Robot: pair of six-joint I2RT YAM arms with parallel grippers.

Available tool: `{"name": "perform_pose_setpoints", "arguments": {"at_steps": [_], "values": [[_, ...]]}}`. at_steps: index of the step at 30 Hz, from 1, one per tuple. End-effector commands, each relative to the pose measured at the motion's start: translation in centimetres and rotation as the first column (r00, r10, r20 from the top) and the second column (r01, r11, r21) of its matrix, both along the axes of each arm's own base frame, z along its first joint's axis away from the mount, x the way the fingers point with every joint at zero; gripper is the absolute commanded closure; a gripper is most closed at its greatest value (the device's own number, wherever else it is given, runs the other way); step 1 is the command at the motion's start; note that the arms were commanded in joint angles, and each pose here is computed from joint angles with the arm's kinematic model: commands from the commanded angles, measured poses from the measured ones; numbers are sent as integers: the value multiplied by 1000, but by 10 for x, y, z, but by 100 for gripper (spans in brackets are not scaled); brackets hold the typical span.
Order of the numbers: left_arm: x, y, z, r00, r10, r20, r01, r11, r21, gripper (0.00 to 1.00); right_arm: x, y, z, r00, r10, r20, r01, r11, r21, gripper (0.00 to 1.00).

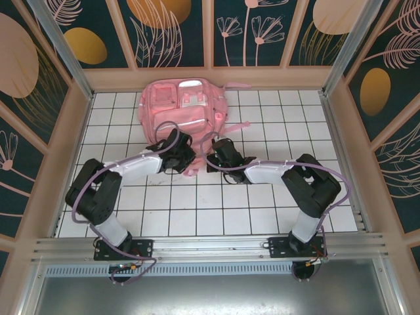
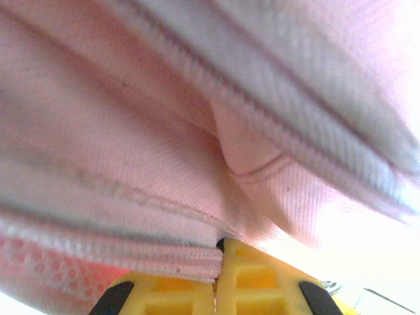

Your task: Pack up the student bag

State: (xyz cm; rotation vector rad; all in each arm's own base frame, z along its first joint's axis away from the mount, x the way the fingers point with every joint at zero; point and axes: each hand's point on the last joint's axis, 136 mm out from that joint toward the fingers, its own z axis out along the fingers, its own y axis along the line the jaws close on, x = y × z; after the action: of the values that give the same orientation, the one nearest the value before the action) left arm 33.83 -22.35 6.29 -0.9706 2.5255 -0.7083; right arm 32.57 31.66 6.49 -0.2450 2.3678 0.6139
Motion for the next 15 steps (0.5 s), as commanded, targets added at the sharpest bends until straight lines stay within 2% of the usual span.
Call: {"name": "perform_pose_setpoints", "arguments": {"at_steps": [1, 8, 15], "values": [[-22, 77, -11, 994, 106, -24, -97, 966, 239, 100, 9, -46, -17, 995, -97, -3, 96, 987, -132, 100], [-36, 126, 17, 989, 143, 43, -149, 954, 261, 100, 36, -65, -18, 989, -138, 46, 145, 967, -208, 100], [-44, 140, 45, 989, 102, 103, -126, 955, 267, 100, 76, -79, -19, 979, -180, 96, 200, 944, -264, 100]]}}
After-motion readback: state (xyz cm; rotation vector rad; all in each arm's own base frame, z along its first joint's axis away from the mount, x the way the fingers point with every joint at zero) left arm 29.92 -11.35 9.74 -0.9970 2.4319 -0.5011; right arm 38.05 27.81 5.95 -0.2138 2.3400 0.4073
